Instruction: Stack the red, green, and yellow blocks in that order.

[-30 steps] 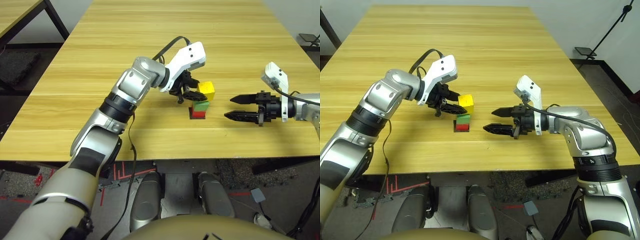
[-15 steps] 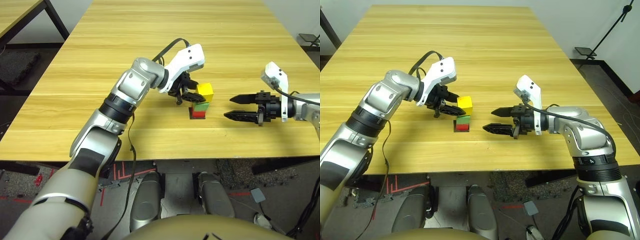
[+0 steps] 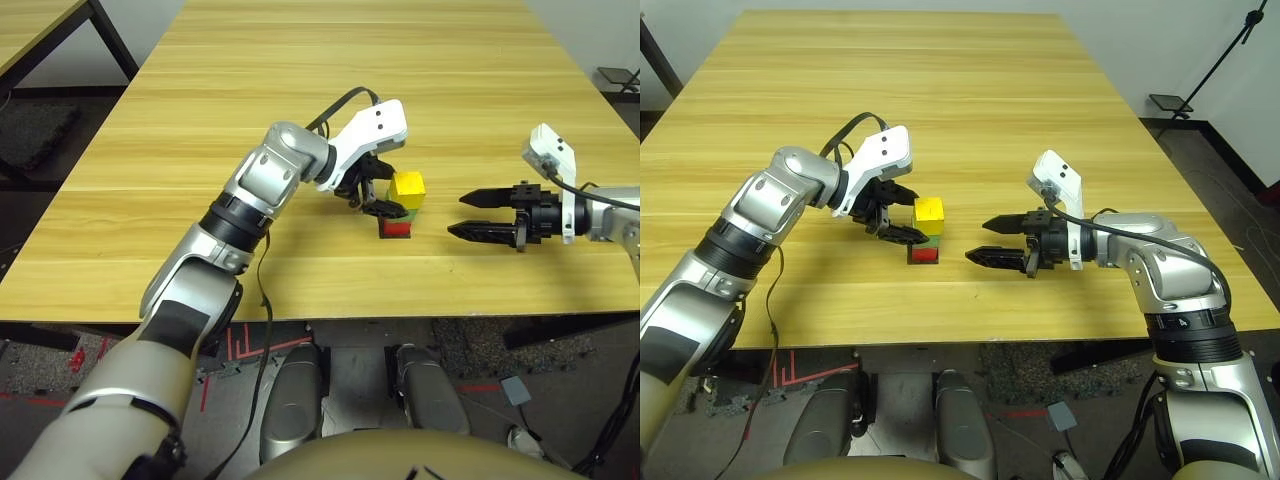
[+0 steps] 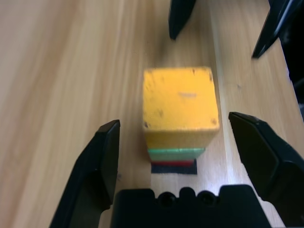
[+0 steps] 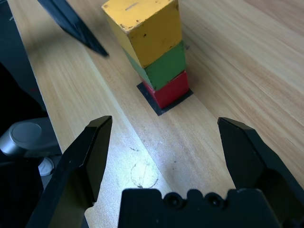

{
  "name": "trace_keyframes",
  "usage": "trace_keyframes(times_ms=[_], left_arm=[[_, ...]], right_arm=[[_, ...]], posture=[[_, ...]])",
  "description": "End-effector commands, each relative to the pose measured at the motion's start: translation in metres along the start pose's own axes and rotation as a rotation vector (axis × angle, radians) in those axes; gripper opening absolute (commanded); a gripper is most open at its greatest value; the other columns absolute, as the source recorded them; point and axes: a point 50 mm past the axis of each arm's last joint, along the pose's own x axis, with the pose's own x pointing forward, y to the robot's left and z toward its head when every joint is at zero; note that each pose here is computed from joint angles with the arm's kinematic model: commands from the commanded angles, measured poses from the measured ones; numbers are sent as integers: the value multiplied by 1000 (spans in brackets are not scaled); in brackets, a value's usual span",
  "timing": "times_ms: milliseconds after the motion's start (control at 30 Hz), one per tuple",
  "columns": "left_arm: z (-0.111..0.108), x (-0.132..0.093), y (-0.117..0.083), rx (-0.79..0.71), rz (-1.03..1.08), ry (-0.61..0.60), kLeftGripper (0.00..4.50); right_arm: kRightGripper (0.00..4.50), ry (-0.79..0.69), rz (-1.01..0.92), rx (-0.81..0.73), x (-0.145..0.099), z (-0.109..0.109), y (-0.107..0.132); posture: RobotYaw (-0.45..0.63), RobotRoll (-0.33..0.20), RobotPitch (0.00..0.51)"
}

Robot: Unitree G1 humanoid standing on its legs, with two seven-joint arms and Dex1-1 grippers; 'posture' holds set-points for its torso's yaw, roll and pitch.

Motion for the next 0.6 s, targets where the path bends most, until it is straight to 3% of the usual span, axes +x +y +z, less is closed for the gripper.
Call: trace_keyframes(times_ms=[33,133,200,300,433,600], left_arm=[[28,-24,-1,-56,145,-225,4466],[22,-50,-3,-135,320,-384,4466],[-3,-63,-6,-248,462,-460,4466],[-61,-82,-10,-333,773,-427,4466],[-120,-91,-28,-339,1071,-374,4466],[-147,-93,-35,-308,1314,-358,4466]], right_arm=[[4500,-57,-39,-11,-14,10,-6],[4500,-128,-213,12,-22,13,-25],[4500,-209,-325,41,-28,8,-39],[4500,-468,-564,144,-37,0,-67],[4500,-548,-798,77,-54,-23,-91],[4500,-562,-977,78,-72,-45,-104]], posture=[[88,-117,64],[100,-128,59],[121,-133,61],[140,-143,60],[161,-156,57],[181,-165,56]])
